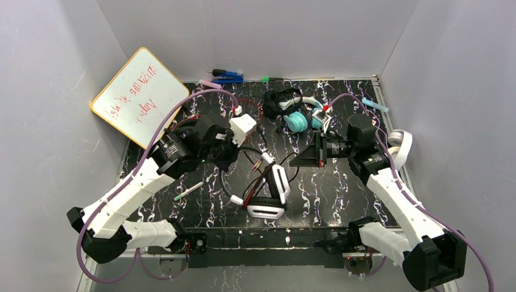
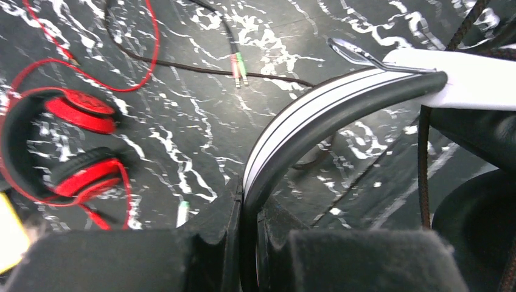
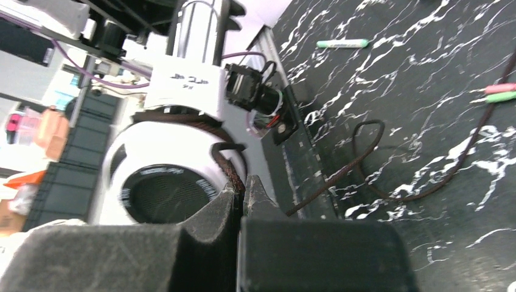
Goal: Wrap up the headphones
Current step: Wrap the headphones cable around the headphones.
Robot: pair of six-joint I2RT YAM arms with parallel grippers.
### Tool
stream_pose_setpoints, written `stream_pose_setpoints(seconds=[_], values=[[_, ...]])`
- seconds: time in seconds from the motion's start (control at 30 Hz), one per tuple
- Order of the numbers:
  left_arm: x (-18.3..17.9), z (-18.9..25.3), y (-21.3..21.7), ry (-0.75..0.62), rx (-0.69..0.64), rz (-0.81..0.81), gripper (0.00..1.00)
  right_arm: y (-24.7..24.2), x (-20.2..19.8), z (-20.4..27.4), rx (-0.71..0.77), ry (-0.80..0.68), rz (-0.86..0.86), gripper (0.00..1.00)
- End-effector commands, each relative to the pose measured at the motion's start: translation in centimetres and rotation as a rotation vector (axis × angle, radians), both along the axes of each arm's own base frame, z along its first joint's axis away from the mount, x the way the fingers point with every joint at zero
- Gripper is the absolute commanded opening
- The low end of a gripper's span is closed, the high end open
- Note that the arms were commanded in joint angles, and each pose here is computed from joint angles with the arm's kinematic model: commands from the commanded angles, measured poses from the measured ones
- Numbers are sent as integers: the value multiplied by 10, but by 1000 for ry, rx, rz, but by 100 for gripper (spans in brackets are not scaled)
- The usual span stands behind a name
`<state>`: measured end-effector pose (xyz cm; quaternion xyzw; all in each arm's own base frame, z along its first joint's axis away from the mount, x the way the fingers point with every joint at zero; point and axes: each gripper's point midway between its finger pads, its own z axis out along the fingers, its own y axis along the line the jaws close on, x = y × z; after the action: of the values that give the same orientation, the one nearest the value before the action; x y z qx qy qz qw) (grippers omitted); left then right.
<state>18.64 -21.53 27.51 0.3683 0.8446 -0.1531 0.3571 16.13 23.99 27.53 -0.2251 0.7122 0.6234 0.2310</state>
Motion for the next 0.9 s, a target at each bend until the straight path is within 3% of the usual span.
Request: stream_pose_setpoints(seconds=[0.0,0.27,0.6,0.87], values=[[13,10,9,-166,100,-121,0,-4,-23,20,35,67,82,1],[29,15,11,-288,211,-227,0,-5,-30,31,62,127,111,1],[62,36,31,-458,335,-115,0,-6,-42,57,142,209,139,8],[72,51,29,-526,326,-70,0,-1,-47,69,164,260,119,15]])
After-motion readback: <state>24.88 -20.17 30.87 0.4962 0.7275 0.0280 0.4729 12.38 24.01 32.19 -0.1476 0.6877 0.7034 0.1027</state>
